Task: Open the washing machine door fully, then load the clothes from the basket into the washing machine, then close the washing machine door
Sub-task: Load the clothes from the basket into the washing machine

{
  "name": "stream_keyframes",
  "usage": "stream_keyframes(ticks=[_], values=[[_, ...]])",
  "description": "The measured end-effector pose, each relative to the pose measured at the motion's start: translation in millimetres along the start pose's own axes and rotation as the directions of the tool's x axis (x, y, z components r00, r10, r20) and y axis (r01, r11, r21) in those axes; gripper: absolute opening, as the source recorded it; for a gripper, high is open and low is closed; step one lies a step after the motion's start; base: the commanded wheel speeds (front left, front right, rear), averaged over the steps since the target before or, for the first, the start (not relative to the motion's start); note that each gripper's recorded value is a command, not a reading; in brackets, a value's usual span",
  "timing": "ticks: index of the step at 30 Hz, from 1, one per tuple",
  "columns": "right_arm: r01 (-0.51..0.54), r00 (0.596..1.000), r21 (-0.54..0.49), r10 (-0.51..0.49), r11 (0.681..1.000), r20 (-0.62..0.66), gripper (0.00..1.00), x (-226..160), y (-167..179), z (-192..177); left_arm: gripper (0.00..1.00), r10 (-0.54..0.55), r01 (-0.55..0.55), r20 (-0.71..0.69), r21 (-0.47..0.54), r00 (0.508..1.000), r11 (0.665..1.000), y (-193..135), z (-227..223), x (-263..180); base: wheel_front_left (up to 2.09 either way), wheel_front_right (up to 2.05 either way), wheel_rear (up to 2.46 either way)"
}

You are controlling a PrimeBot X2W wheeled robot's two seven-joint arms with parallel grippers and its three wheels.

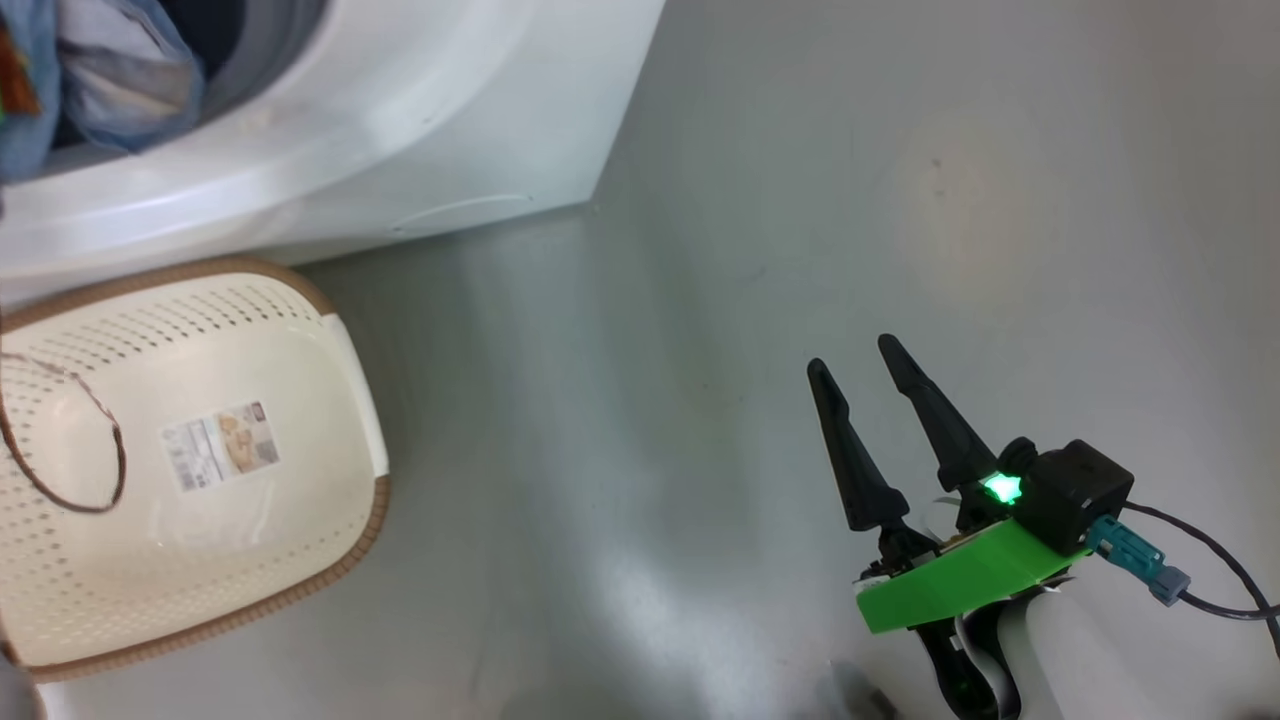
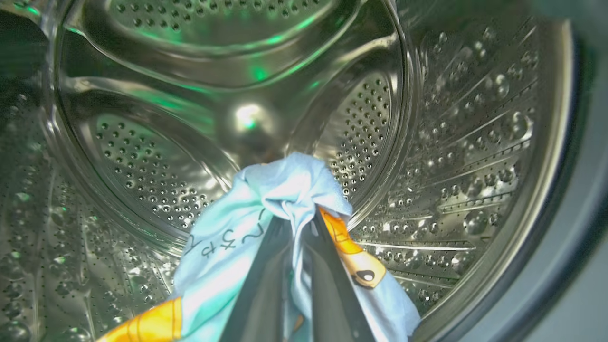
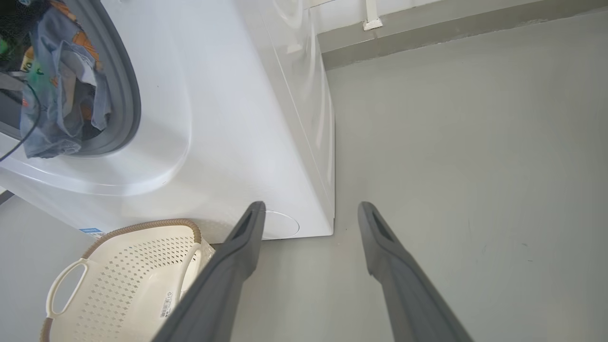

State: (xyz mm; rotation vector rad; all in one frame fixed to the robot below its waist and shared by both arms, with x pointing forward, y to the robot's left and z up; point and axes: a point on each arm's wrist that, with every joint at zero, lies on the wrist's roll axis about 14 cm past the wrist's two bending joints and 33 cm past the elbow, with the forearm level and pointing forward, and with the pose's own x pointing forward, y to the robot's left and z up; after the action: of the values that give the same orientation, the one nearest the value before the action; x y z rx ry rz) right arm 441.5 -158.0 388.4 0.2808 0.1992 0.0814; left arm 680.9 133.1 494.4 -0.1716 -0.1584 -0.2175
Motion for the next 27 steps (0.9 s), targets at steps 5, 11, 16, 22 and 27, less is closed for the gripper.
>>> stream_keyframes(ticks=[5,11,16,22,27], values=[[0.019,0.999,0.014,-0.019,1.000,-0.031,1.00,0,-6,-12,0.00,0.000,-0.001,-0.043,-0.023,0.999,1.000,1,-23,15,0.00,0.00,0.00],[0.029,0.997,0.035,-0.026,0.999,-0.066,1.00,2,-9,-26,0.00,-0.003,-0.001,-0.116,-0.035,0.993,0.999,3,-50,30,0.00,0.00,0.00],[0.035,0.995,0.037,-0.031,0.999,-0.092,1.00,3,-12,-36,0.00,-0.005,-0.003,-0.164,-0.048,0.986,0.999,5,-66,41,0.00,0.00,0.00],[0.032,0.991,0.045,-0.026,0.998,-0.130,1.00,2,-11,-51,0.00,0.002,-0.015,-0.197,-0.063,0.980,0.998,12,-77,54,0.00,0.00,0.00],[0.034,0.987,0.053,-0.025,0.998,-0.159,1.00,0,-10,-61,0.00,-0.012,-0.003,-0.219,-0.065,0.976,0.998,9,-85,62,0.00,0.00,0.00]])
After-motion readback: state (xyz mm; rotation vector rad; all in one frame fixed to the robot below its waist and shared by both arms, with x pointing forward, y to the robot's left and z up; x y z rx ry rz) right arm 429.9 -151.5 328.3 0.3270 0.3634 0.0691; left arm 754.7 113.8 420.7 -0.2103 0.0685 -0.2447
